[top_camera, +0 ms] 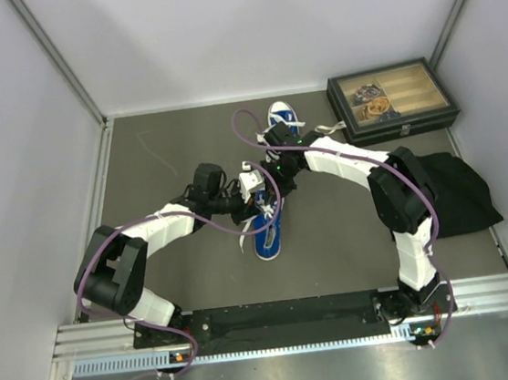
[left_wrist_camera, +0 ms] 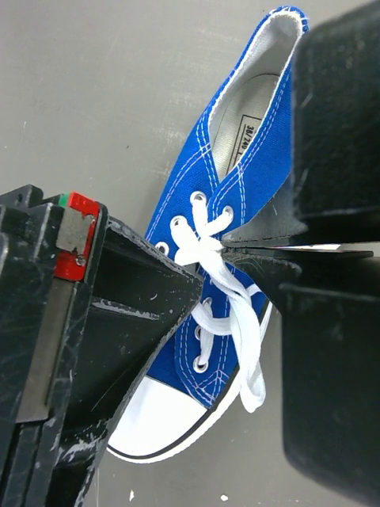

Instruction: Tie the shoes

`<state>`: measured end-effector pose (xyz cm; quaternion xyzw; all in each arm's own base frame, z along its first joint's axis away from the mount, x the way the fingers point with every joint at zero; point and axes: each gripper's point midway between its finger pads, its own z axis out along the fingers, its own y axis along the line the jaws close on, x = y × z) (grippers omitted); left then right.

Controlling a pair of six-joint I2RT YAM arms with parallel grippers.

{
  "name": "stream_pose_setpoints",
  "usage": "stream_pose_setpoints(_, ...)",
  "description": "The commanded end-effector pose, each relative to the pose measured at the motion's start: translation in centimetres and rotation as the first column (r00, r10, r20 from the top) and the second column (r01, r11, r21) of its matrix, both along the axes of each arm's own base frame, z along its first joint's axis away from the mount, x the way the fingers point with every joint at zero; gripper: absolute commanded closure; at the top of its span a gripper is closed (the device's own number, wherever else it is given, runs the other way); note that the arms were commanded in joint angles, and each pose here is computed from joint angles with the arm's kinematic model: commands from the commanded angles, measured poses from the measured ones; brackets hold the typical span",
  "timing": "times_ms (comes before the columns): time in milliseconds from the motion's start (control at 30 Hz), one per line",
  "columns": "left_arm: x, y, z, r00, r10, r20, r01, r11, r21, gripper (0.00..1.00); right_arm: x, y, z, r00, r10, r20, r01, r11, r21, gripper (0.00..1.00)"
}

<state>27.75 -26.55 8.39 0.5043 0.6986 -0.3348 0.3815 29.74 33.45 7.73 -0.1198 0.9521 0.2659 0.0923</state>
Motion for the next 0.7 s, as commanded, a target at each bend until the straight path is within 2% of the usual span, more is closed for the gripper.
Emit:
stream_pose_setpoints(0, 1.0, -0.2, 2.2, 0.999, 0.009, 0.045, -0.008, 0.999, -0.039, 1.00, 0.2, 1.3, 4.1, 0.995, 0.017, 0.097, -0.025, 0.995, 0.091, 1.00)
stream_pose_setpoints(467, 1.6, -0.3, 4.1, 0.999, 0.030, 0.035, -0.026, 0.993, -0.112, 1.00, 0.1, 1.0, 4.7, 0.989, 0.027, 0.147, -0.044, 0.993, 0.113, 1.00)
stream_pose_setpoints(667, 2.6, -0.3, 3.0, 0.998, 0.061, 0.016, -0.059, 0.995, -0.079, 1.00, 0.3, 1.0, 5.2, 0.988, 0.015, 0.157, -0.034, 0.992, 0.119, 1.00)
